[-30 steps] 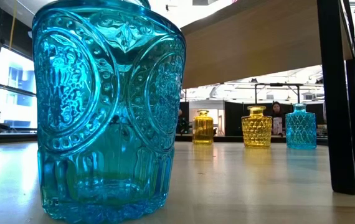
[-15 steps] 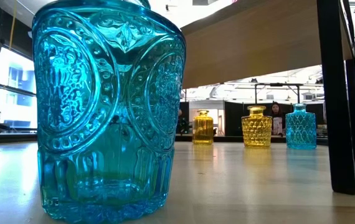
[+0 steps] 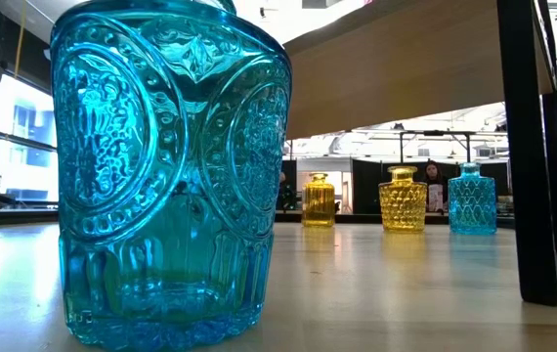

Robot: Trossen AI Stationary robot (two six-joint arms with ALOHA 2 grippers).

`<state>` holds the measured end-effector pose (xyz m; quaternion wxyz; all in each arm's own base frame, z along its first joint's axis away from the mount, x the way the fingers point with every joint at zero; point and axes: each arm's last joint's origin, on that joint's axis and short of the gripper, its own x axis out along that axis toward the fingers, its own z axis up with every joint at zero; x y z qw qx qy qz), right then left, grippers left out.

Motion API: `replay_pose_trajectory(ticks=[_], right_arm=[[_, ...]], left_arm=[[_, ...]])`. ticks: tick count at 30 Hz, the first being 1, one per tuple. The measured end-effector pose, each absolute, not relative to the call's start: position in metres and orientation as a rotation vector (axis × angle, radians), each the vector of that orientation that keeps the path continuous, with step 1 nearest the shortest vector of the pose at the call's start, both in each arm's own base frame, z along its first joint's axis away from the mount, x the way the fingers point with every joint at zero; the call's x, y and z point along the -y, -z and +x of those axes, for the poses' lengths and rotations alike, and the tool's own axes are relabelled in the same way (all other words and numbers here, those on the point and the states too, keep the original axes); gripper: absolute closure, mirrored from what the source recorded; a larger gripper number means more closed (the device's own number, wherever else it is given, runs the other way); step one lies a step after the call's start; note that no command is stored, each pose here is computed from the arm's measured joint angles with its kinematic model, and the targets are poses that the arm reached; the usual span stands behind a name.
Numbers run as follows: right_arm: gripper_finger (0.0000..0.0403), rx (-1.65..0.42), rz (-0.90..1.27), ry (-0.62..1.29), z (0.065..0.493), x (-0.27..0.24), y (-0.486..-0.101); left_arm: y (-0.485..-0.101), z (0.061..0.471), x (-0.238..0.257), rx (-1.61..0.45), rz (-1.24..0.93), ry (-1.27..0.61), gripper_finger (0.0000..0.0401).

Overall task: Sort vases onto shelf
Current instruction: Put the top transparent flower vase on the shelf aligned with the other transparent flower vase

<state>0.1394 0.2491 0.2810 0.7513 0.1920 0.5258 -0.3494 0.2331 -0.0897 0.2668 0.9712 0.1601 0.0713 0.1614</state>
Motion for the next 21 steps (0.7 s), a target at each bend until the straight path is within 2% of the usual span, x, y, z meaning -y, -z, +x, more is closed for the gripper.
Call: replay_pose_trajectory(ticks=[7, 21], right_arm=[[0.0304, -1.317, 0.532, 0.77, 0.141, -0.233, -0.298], [0.0304, -1.281, 0.539, 0.756, 0.141, -0.229, -0.302]], left_arm=[[-0.254, 0.234, 0.085, -0.247, 0.303, -0.233, 0.016], [-0.254, 0.233, 0.086, -0.267, 0.459, -0.23, 0.016]])
